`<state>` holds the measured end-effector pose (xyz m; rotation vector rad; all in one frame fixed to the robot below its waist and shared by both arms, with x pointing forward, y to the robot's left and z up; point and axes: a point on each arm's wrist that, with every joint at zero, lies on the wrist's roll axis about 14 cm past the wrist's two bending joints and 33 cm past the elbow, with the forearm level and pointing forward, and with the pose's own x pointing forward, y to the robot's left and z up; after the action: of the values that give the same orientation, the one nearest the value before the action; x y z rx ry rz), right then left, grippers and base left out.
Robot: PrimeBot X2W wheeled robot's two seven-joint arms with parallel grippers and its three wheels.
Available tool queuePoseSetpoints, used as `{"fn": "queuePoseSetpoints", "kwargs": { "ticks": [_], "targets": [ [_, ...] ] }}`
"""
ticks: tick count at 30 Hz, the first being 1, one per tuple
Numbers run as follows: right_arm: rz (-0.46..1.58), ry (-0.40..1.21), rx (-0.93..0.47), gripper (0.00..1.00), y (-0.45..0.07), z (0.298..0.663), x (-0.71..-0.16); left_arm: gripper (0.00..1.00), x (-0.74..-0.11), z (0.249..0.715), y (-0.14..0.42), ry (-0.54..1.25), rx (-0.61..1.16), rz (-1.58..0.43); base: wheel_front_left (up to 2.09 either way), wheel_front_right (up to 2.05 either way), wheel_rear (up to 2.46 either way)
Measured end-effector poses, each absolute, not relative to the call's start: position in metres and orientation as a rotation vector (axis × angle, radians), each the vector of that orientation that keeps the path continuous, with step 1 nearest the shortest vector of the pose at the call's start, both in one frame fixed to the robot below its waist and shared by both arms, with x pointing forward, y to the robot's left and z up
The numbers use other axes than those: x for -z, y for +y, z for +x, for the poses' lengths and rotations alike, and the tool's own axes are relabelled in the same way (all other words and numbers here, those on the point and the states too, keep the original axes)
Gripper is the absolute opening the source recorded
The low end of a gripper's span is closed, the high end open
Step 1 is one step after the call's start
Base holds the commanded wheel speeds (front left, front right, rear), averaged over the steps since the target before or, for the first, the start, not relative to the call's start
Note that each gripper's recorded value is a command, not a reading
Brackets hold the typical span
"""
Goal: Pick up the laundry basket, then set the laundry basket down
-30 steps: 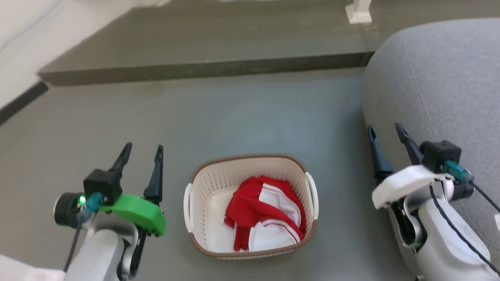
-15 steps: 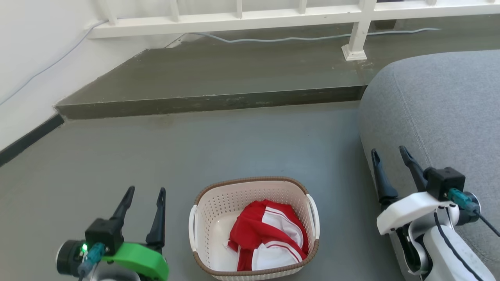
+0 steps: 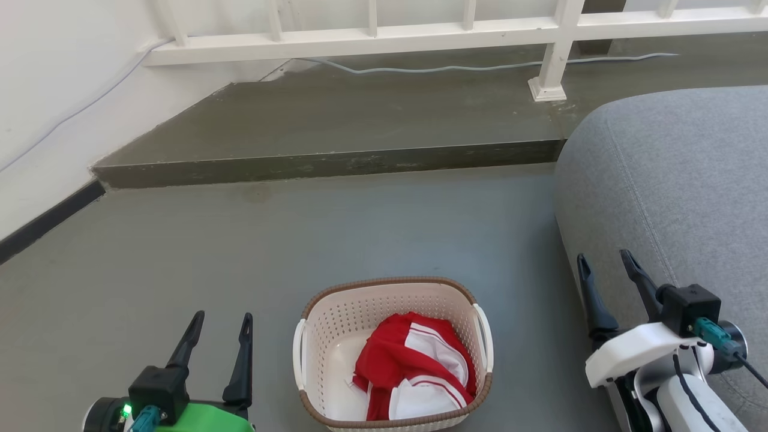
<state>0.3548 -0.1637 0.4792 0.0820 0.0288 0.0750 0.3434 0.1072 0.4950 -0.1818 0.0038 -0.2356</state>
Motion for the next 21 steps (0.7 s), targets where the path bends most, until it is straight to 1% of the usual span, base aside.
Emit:
{"fn": "queuePoseSetpoints", "kwargs": {
  "ticks": [21],
  "targets": [
    [0.081, 0.026, -0.056, 1.0, -0.169, 0.343, -0.479, 1.0, -0.492, 0.335, 0.114, 0.008, 0.201, -0.18, 0.0, 0.0, 0.0]
  ]
}}
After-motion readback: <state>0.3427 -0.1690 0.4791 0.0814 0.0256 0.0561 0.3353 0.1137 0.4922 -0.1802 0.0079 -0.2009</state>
